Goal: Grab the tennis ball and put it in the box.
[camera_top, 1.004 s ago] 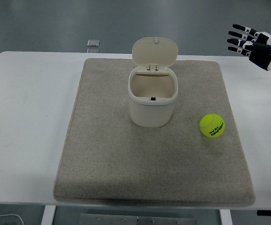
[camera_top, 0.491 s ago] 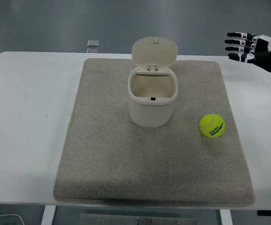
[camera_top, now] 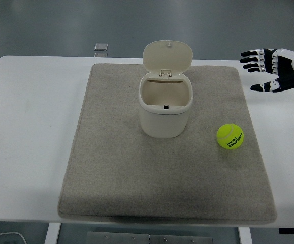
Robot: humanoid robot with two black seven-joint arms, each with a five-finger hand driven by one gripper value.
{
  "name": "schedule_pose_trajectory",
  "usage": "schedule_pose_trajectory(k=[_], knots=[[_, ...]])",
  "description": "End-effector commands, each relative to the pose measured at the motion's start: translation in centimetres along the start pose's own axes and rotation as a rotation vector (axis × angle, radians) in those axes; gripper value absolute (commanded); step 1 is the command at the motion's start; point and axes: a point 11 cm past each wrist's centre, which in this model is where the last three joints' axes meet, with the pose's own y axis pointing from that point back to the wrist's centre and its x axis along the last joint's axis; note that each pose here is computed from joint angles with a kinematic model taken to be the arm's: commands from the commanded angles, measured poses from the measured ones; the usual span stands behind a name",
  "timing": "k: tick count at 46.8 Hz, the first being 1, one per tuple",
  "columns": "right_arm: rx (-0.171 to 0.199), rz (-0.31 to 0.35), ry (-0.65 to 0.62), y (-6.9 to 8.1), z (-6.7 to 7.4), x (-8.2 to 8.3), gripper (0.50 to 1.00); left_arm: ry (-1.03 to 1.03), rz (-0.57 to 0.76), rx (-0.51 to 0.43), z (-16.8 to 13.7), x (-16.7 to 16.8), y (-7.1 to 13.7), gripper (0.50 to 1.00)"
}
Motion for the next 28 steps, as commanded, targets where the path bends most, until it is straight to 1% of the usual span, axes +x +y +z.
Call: schedule_pose_trajectory(k=[1,5,11,15,20,26,28], knots=[[-0.011,-0.033,0.039,0.2,0.2,-0.8,0.903,0.001,0.0,-0.001,0.0,0.0,0.0,0.992],[-0.024,-0.074,0.061,0.1,0.7,-2.1,0.903,0.001,0.001,-0.001,0.0,0.0,0.0,0.992],[-0.043,-0.129,0.09,0.5,1.1,-3.8,0.903,-0.001,0.001,0.0,0.0,0.0,0.0,0.992],[-0.041,-0.167,0.097,0.4,1.2,-5.0,0.903,0.001,0.001,-0.001,0.0,0.0,0.0,0.992],[-0.052,-0.185,0.123,0.8,1.7,-5.4,0.903,0.001,0.001,-0.001,0.0,0.0,0.0,0.992],[-0.046,-0.206,0.15,0.8,2.0,-5.8,0.901,0.0,0.001,0.001,0.0,0.0,0.0,0.992],[-0.051,-0.213,0.154,0.8,2.2,-6.0,0.901,0.001,0.0,-0.001,0.0,0.0,0.0,0.992]])
